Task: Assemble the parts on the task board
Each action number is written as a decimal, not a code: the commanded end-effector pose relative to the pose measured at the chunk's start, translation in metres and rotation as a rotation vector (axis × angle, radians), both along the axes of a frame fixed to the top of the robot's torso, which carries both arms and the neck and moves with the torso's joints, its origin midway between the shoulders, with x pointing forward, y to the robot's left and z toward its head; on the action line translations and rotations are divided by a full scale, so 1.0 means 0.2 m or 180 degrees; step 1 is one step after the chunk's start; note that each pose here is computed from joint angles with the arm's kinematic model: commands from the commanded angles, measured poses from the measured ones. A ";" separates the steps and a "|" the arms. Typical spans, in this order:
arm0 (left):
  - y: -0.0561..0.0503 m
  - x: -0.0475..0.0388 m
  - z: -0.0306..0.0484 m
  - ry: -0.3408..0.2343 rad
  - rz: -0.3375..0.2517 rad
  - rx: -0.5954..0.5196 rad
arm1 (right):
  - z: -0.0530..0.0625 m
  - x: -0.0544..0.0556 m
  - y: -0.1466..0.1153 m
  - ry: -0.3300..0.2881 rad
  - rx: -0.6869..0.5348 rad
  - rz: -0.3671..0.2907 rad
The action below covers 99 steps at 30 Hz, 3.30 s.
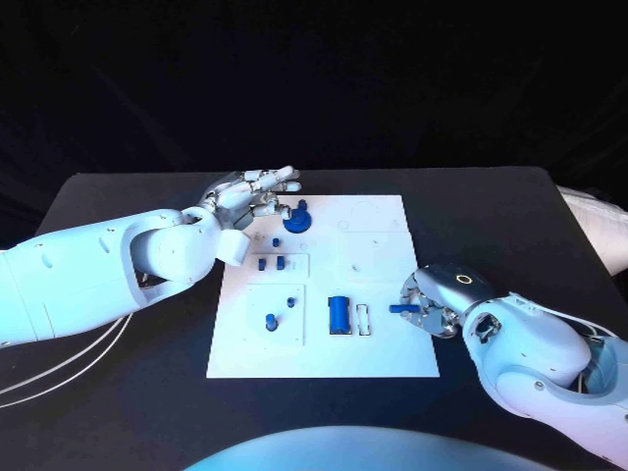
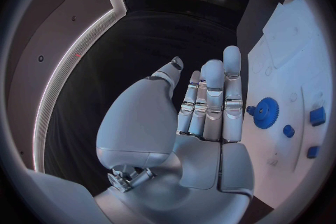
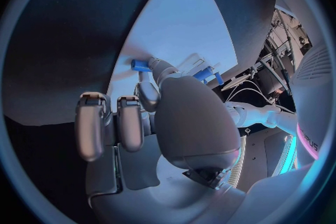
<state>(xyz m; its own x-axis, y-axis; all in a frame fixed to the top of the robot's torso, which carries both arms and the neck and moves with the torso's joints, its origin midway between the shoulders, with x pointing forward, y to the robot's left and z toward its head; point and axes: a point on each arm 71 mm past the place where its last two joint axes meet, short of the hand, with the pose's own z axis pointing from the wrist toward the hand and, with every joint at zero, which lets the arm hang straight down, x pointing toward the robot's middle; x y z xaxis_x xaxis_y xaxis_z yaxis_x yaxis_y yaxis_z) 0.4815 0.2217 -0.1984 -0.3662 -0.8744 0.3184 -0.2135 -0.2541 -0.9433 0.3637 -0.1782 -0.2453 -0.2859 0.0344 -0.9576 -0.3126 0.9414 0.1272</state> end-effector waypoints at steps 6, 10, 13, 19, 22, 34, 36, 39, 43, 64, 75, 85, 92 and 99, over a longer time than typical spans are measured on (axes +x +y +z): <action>-0.01 -0.005 0.005 -0.0020 -0.0054 -0.0036 | -0.04 -0.03 -0.03 0.0600 0.0858 -0.0534; -0.01 -0.005 0.006 -0.0021 -0.0057 -0.0038 | -0.02 -0.03 -0.02 0.0684 0.1098 -0.0636; -0.01 -0.006 0.006 -0.0020 -0.0060 -0.0039 | -0.01 -0.03 -0.01 0.0778 0.1207 -0.0678; -0.02 -0.006 0.006 -0.0019 -0.0064 -0.0041 | -0.02 -0.04 0.01 0.0931 0.1266 -0.0682; -0.02 -0.007 0.006 -0.0019 -0.0067 -0.0042 | -0.03 -0.04 0.03 0.1003 0.1283 -0.0673; -0.02 -0.007 0.007 -0.0018 -0.0074 -0.0044 | -0.03 -0.04 0.09 0.1061 0.1412 -0.0650; -0.02 -0.007 0.007 -0.0017 -0.0075 -0.0045 | -0.03 -0.04 0.10 0.1060 0.1416 -0.0643; -0.02 -0.008 0.006 -0.0015 -0.0079 -0.0045 | -0.04 -0.04 0.11 0.1069 0.1410 -0.0627; -0.02 -0.008 0.006 -0.0012 -0.0082 -0.0045 | -0.05 -0.04 0.12 0.1134 0.1329 -0.0573; -0.02 -0.011 0.007 -0.0004 -0.0097 -0.0047 | -0.07 -0.03 0.14 0.1062 0.1092 -0.0434; -0.02 -0.011 0.006 0.0003 -0.0107 -0.0048 | -0.05 -0.04 0.16 0.0990 0.1109 -0.0371; -0.02 -0.012 0.006 0.0007 -0.0106 -0.0045 | -0.04 -0.05 0.13 0.0872 0.1064 -0.0370; -0.02 -0.011 0.005 0.0009 -0.0106 -0.0045 | -0.03 -0.05 0.12 0.0826 0.1059 -0.0369; -0.02 -0.009 0.004 0.0009 -0.0103 -0.0043 | -0.04 -0.05 0.11 0.0840 0.1019 -0.0345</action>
